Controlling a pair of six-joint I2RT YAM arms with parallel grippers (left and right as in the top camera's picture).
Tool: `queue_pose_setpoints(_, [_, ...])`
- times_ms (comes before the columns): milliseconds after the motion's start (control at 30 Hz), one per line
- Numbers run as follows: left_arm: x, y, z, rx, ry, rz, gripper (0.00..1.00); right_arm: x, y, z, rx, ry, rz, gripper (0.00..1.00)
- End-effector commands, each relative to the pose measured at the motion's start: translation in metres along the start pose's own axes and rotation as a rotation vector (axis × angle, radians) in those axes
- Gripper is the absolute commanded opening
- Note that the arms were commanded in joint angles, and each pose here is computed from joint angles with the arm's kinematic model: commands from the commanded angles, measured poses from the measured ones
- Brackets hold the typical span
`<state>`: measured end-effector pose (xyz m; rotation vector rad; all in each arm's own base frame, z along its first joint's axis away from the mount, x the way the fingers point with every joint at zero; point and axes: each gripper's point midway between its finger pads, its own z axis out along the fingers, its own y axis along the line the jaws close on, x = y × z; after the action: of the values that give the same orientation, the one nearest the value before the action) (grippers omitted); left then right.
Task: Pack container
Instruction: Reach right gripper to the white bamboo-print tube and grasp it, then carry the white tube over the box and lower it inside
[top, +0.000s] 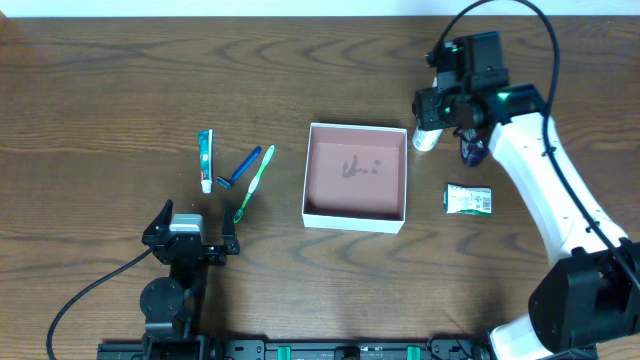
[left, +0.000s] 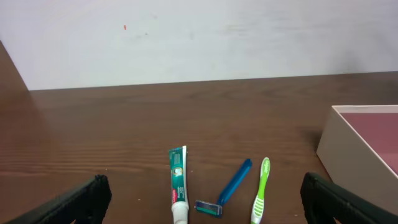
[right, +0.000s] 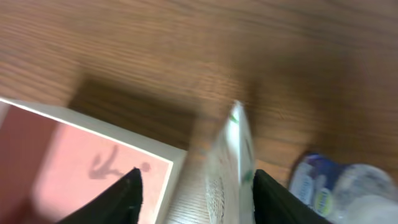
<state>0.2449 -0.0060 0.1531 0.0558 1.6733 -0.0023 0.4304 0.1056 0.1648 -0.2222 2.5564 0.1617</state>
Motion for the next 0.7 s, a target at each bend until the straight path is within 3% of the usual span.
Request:
queue_pose_setpoints(0, [0.015, 0.0, 0.001, 0.004, 0.046, 0.003, 0.98, -0.009, -0.014, -0.007, 0.134, -0.031, -0.002, 0.47])
queue_pose_setpoints(233, [0.015, 0.0, 0.001, 0.004, 0.047, 0.003, 0.98, -0.007, -0.018, -0.007, 0.153, -0.025, 0.007, 0.42])
queue_pose_setpoints(333, [0.015, 0.0, 0.001, 0.004, 0.047, 0.003, 0.98, -0.009, -0.018, -0.006, 0.153, -0.034, 0.007, 0.35])
queue_pose_setpoints(367, [0.015, 0.0, 0.001, 0.004, 0.046, 0.003, 0.98, -0.01, -0.018, -0.006, 0.152, -0.038, 0.007, 0.27])
queue_pose_setpoints(400, [0.015, 0.0, 0.001, 0.004, 0.047, 0.003, 0.98, -0.011, -0.017, -0.006, 0.151, -0.043, 0.007, 0.09])
queue_pose_setpoints(433, [0.015, 0.0, 0.001, 0.004, 0.047, 0.003, 0.98, -0.013, -0.017, -0.006, 0.15, -0.051, 0.007, 0.01])
queue_pose_setpoints(667, [0.015, 0.0, 0.001, 0.004, 0.047, 0.003, 0.98, -0.021, -0.016, -0.007, 0.145, -0.08, 0.0, 0.01])
